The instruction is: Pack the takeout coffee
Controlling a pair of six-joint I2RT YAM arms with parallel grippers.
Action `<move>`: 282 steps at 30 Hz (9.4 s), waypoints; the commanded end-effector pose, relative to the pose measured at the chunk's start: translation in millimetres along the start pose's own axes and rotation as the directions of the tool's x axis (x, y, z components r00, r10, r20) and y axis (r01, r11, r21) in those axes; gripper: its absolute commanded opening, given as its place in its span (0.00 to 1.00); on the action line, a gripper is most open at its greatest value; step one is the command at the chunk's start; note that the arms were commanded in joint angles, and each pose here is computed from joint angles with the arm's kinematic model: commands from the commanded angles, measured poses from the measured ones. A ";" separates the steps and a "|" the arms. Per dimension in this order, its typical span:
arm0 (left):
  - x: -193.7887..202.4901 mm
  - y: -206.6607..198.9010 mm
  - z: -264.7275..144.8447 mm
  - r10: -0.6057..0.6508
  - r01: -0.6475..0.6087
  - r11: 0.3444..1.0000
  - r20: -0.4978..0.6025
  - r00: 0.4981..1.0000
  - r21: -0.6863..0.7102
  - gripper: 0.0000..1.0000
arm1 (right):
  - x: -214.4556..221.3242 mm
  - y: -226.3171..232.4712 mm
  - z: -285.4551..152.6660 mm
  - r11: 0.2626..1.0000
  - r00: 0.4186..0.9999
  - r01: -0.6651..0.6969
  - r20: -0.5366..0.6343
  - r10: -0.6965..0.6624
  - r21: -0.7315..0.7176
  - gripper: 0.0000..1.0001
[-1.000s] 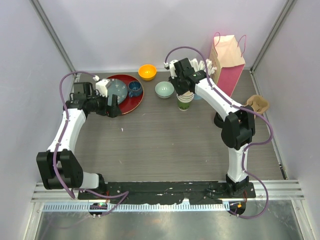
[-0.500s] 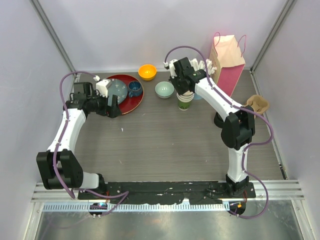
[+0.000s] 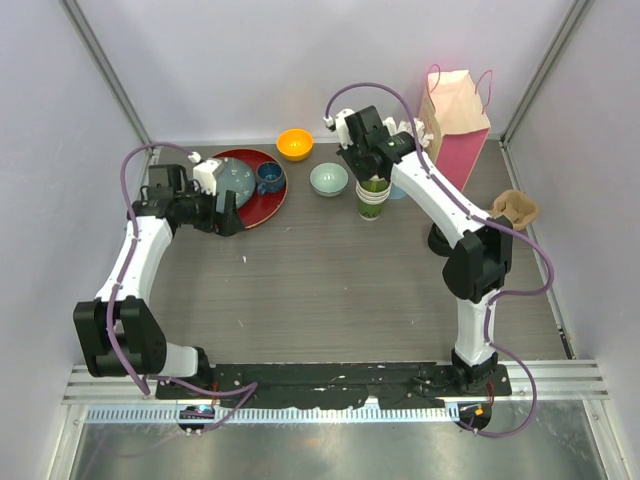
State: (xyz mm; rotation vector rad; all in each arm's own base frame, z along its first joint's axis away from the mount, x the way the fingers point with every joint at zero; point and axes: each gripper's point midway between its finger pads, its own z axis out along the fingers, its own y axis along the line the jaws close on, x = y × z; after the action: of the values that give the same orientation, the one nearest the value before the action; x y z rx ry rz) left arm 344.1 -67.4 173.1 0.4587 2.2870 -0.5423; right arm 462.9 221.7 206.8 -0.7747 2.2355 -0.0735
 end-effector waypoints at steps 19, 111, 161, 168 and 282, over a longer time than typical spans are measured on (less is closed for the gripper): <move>-16.9 24.0 -15.2 0.010 -0.007 0.987 0.015 1.000 -0.162 0.88 | -43.2 218.8 -107.2 0.703 0.767 0.615 0.474 -0.431 -0.356 0.01; -9.9 18.9 2.0 -0.061 0.058 0.995 -0.035 0.998 -0.076 0.86 | -25.7 -17.6 -18.3 0.999 0.992 -0.036 0.123 0.035 0.003 0.01; -118.3 -179.5 179.9 -0.284 0.324 0.884 -0.162 0.945 0.337 0.51 | 25.5 54.3 -22.8 0.939 0.963 0.170 0.255 -0.093 -0.298 0.01; -103.8 -190.4 191.1 -0.271 0.326 0.880 -0.201 0.942 0.344 0.49 | 23.5 55.7 -22.0 0.939 0.960 0.170 0.264 -0.090 -0.300 0.01; -115.6 -193.9 201.8 -0.183 0.231 0.913 -0.168 0.969 0.338 0.44 | -20.7 -1.7 -78.2 0.976 0.937 0.207 0.301 -0.176 -0.072 0.01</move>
State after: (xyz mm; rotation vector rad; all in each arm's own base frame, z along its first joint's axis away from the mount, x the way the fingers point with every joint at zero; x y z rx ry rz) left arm 439.5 -347.9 145.1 0.3851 2.4690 -1.0776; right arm 417.9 226.7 200.0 -1.0441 2.0469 0.1413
